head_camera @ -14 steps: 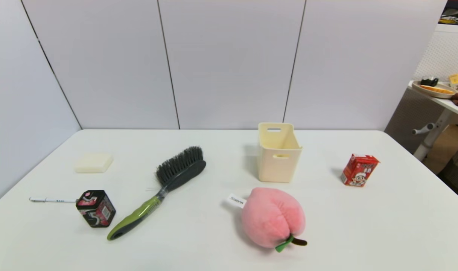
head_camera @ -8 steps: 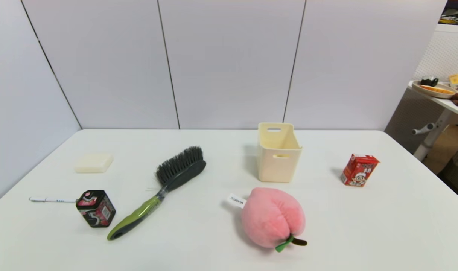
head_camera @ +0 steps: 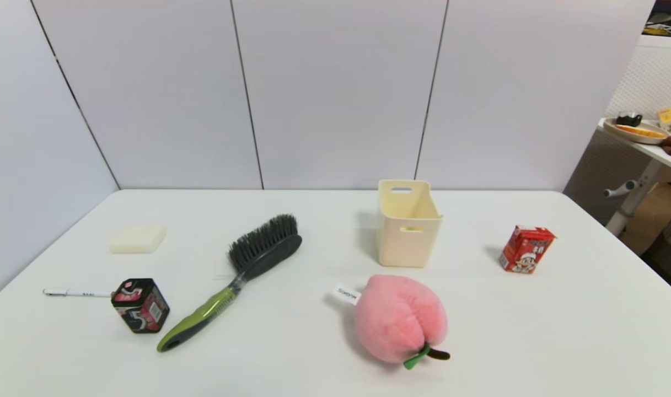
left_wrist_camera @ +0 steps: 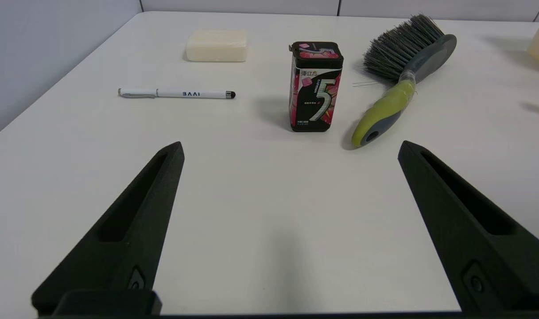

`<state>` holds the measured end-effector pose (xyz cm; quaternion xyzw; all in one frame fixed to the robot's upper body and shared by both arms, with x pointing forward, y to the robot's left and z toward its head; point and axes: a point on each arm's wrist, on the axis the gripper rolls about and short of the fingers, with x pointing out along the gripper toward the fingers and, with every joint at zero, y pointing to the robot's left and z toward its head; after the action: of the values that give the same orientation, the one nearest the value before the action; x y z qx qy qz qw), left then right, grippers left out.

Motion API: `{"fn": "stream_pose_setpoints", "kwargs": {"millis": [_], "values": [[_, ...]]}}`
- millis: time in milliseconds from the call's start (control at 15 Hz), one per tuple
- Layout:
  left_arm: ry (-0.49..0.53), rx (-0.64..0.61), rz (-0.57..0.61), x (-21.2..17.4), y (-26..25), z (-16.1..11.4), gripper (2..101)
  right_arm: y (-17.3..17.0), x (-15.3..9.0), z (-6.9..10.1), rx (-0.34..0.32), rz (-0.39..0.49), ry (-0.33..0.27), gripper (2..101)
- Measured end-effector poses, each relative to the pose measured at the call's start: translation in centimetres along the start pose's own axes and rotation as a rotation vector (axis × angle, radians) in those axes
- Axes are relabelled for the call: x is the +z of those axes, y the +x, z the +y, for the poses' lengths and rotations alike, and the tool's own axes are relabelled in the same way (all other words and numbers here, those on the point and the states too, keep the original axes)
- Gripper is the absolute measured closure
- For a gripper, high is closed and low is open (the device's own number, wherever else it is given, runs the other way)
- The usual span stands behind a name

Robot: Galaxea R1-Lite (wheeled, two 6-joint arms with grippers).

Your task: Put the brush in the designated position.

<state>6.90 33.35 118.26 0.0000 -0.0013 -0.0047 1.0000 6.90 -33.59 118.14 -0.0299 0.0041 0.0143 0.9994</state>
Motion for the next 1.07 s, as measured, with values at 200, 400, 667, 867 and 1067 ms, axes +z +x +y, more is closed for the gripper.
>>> {"fn": "stream_pose_setpoints", "kwargs": {"millis": [200, 400, 667, 867, 1067], "values": [[0.0, 0.0, 0.0, 0.0, 0.0, 0.0, 5.3, 0.0, 0.0, 0.0, 0.0, 0.0, -0.001, 5.0], [0.0, 0.0, 0.0, 0.0, 0.0, 0.0, 5.3, 0.0, 0.0, 0.0, 0.0, 0.0, 0.0, 5.0], [-0.002, 0.0, 0.0, 0.0, 0.0, 0.0, 5.3, 0.0, 0.0, 0.0, 0.0, 0.0, 0.0, 5.0], [-0.005, 0.002, 0.0, 0.0, 0.0, 0.0, 5.3, 0.0, 0.0, 0.0, 0.0, 0.0, -0.001, 5.0], [0.003, -0.005, 0.014, 0.98, 0.15, -0.03, 5.3, 0.0, 0.0, 0.0, 0.0, 0.0, -0.001, 5.0]]}}
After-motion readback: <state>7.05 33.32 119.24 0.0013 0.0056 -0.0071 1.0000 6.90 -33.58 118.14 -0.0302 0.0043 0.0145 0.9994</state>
